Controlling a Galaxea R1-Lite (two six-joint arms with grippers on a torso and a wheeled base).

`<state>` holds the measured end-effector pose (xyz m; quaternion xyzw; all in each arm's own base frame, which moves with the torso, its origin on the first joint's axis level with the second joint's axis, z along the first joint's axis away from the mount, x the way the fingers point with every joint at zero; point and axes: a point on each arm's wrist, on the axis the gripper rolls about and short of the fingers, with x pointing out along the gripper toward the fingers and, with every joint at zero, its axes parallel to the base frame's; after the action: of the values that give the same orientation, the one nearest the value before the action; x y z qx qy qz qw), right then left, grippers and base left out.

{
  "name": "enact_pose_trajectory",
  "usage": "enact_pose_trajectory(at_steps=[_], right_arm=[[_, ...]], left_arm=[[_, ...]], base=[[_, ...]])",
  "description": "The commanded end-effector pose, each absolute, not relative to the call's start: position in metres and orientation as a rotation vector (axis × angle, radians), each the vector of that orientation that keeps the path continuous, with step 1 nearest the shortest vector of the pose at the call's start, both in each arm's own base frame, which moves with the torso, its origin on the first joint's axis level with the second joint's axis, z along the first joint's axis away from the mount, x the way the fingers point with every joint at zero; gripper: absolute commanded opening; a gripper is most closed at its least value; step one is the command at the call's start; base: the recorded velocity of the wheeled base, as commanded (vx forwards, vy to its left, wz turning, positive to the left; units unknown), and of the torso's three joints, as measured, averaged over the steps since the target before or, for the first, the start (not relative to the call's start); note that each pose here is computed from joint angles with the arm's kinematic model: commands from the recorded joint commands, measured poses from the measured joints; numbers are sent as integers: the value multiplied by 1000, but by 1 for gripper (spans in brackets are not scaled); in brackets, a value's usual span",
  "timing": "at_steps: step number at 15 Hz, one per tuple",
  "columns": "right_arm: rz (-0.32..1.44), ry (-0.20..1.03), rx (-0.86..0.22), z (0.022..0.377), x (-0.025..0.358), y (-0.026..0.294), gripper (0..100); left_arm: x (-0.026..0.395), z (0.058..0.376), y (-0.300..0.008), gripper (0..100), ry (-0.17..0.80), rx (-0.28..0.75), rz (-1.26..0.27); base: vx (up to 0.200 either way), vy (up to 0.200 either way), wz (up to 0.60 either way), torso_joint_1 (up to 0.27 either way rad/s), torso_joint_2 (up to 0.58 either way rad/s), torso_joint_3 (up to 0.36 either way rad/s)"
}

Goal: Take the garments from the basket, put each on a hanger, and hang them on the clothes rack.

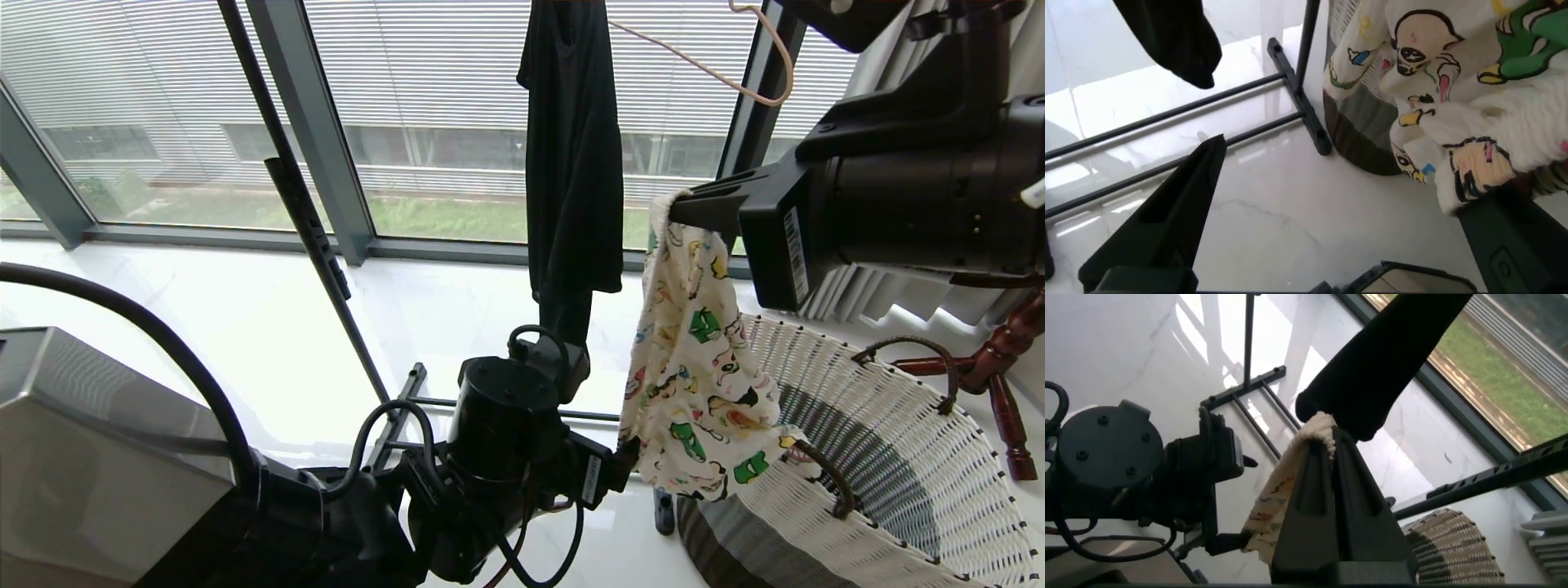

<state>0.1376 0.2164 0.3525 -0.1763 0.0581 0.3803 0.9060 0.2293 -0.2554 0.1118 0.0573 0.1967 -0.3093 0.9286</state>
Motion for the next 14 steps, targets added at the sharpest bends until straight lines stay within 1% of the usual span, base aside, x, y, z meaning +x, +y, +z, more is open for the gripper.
enact_pose_trajectory(at_steps=[1,3,4,5,8,9,11,12,14], right_arm=[[785,117,-362,353,138,216,0],[782,121,-363,352,137,215,0],[778,130,-354,351,139,216,0],[776,147,-332,349,141,219,0],[738,218,-243,338,153,229,0],[721,235,-218,336,157,228,0],[682,252,-204,333,166,223,0],[659,261,-206,331,170,217,0],[624,279,-213,325,171,203,0]], left_arm=[[228,109,-254,0,412,127,-616],[226,113,-250,0,400,130,-589],[220,118,-242,0,385,144,-573],[212,121,-228,0,378,183,-563],[177,137,-165,0,306,368,-544],[166,145,-145,0,265,385,-530],[154,172,-123,0,153,325,-529],[152,184,-117,0,106,302,-510],[157,201,-115,0,47,274,-478]], base=[[0,0,0,0,0,0],[0,0,0,0,0,0],[0,0,0,0,0,0],[0,0,0,0,0,0],[0,0,0,0,0,0],[0,0,0,0,0,0],[0,0,0,0,0,0],[0,0,0,0,0,0],[0,0,0,0,0,0]])
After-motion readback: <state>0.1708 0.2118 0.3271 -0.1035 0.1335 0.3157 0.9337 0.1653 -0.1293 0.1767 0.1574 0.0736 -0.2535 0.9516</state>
